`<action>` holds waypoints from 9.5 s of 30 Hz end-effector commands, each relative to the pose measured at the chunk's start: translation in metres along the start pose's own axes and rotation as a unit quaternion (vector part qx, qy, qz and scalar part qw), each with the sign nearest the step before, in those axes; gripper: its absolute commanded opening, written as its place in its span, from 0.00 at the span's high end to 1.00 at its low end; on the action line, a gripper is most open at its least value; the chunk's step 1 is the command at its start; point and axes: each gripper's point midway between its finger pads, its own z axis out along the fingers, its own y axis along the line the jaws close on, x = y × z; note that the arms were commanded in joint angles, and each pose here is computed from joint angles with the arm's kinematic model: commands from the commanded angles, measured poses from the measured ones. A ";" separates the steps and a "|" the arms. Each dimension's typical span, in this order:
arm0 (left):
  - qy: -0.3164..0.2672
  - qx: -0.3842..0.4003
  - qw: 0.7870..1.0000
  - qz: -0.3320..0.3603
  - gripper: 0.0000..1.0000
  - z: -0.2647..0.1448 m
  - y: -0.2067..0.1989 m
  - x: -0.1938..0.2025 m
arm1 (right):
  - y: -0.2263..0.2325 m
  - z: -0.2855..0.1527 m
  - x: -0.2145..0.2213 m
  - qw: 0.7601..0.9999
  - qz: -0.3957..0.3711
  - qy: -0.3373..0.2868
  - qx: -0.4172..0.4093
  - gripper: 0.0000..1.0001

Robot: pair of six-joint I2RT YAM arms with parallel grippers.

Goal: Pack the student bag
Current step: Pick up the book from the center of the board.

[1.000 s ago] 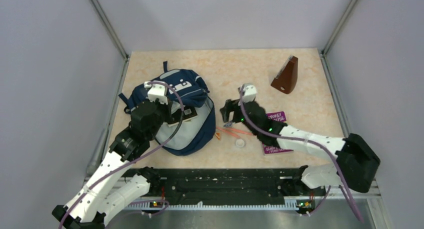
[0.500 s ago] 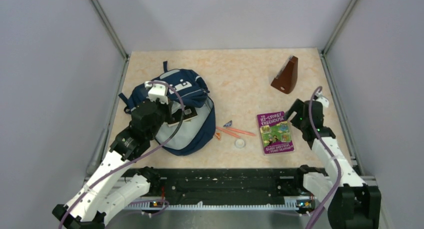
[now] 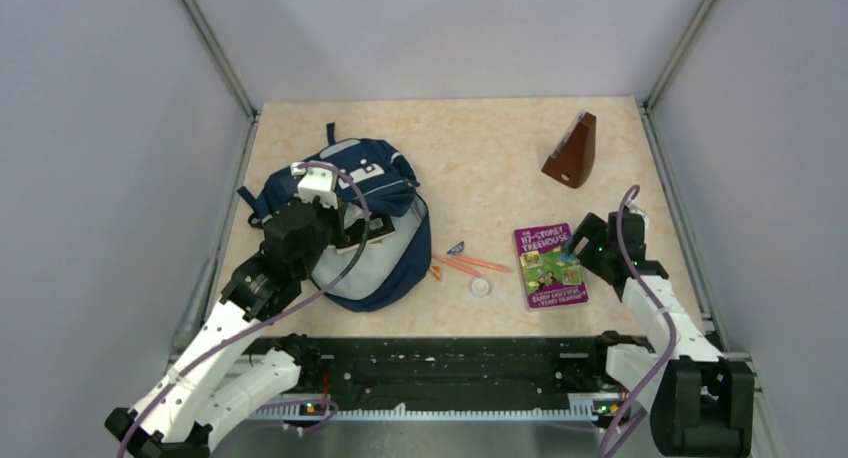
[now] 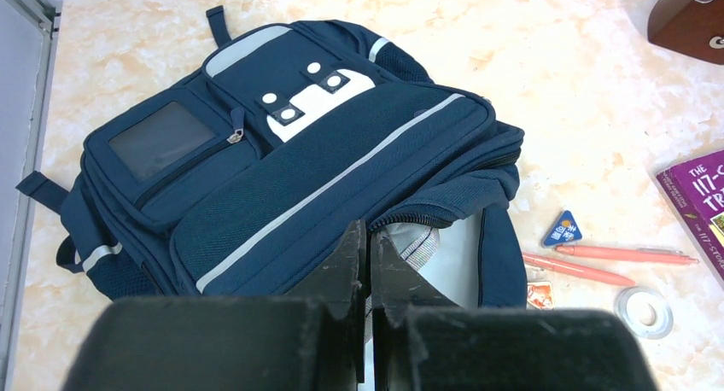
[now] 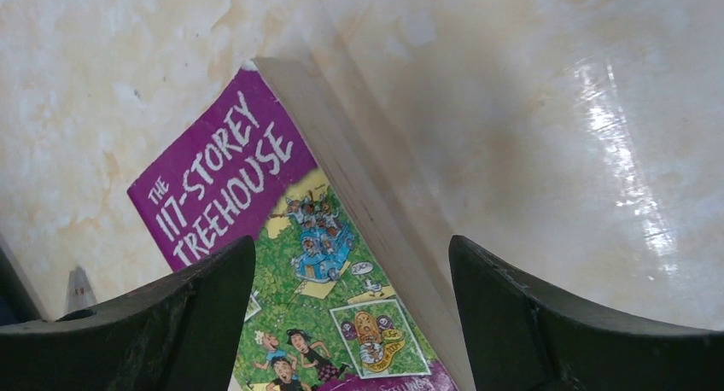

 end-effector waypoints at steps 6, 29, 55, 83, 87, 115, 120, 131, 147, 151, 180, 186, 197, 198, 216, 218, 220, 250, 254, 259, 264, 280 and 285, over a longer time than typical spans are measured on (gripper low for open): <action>-0.056 0.016 0.998 -0.028 1.00 0.000 -0.008 -0.032 | 0.033 -0.007 0.010 0.993 -0.046 0.045 -0.097 0.23; -0.058 0.017 0.998 -0.029 1.00 -0.001 -0.009 -0.033 | 0.085 -0.035 0.042 0.953 -0.040 0.143 -0.265 0.36; -0.053 0.016 0.998 -0.028 1.00 0.002 -0.009 -0.030 | 0.105 -0.035 0.053 0.929 -0.043 0.170 -0.326 0.53; -0.053 0.017 0.998 -0.027 1.00 0.002 -0.009 -0.030 | 0.146 -0.025 0.075 0.904 -0.052 0.177 -0.385 0.68; -0.051 0.016 0.998 -0.027 1.00 0.003 -0.009 -0.029 | 0.148 -0.022 0.082 0.902 -0.059 0.183 -0.387 0.69; -0.045 0.018 0.998 -0.025 1.00 0.006 -0.011 -0.026 | 0.151 0.007 0.118 0.916 -0.144 0.199 -0.317 0.45; -0.044 0.017 0.999 -0.025 1.00 0.007 -0.011 -0.026 | 0.175 -0.009 0.121 0.899 -0.123 0.212 -0.364 0.45; -0.046 0.017 0.998 -0.026 1.00 0.006 -0.011 -0.027 | 0.208 -0.044 0.102 0.880 -0.092 0.194 -0.424 0.47; -0.048 0.017 0.998 -0.026 1.00 0.005 -0.010 -0.028 | 0.228 -0.055 0.115 0.859 -0.068 0.204 -0.465 0.53; -0.048 0.018 0.998 -0.026 1.00 0.004 -0.010 -0.028 | 0.226 -0.043 0.127 0.865 -0.083 0.213 -0.446 0.54; -0.047 0.016 0.998 -0.026 1.00 0.005 -0.010 -0.027 | 0.252 -0.044 0.132 0.862 -0.088 0.184 -0.465 1.00; -0.050 0.016 0.998 -0.026 1.00 0.004 -0.010 -0.028 | 0.250 -0.069 0.081 0.886 -0.102 0.069 -0.448 1.00; -0.078 0.083 0.993 -0.037 0.27 -0.016 -0.029 -0.051 | 0.253 -0.159 0.001 0.852 -0.128 -0.101 -0.498 1.00; -0.077 0.113 0.989 -0.054 0.24 -0.022 -0.040 -0.057 | 0.255 -0.168 -0.004 0.844 -0.129 -0.113 -0.509 1.00; -0.033 0.389 0.886 -0.251 0.09 -0.048 -0.142 -0.044 | 0.278 -0.313 -0.016 0.635 -0.124 -0.158 -0.746 1.00; -0.027 0.406 0.880 -0.245 0.09 -0.049 -0.147 -0.042 | 0.280 -0.316 -0.015 0.630 -0.124 -0.152 -0.751 1.00; -0.029 0.430 0.870 -0.240 0.08 -0.054 -0.153 -0.045 | 0.283 -0.316 -0.012 0.625 -0.125 -0.148 -0.756 1.00; -0.074 0.497 0.842 -0.197 1.00 -0.086 -0.163 -0.061 | 0.295 -0.239 0.015 0.732 -0.218 -0.119 -0.634 0.10; -0.085 0.513 0.834 -0.186 1.00 -0.096 -0.164 -0.065 | 0.298 -0.257 0.038 0.678 -0.252 -0.075 -0.687 0.10; -0.086 0.535 0.824 -0.167 1.00 -0.104 -0.169 -0.068 | 0.300 -0.278 0.052 0.623 -0.269 -0.038 -0.734 0.10; -0.086 0.547 0.818 -0.157 1.00 -0.106 -0.172 -0.070 | 0.303 -0.287 0.067 0.591 -0.284 -0.005 -0.755 0.17; -0.041 0.462 0.881 -0.096 0.78 -0.071 -0.157 -0.047 | 0.308 -0.260 0.043 0.682 -0.252 -0.050 -0.684 1.00; 0.017 0.320 0.947 -0.033 0.18 -0.030 -0.116 -0.014 | 0.288 -0.201 0.007 0.800 -0.233 -0.087 -0.545 1.00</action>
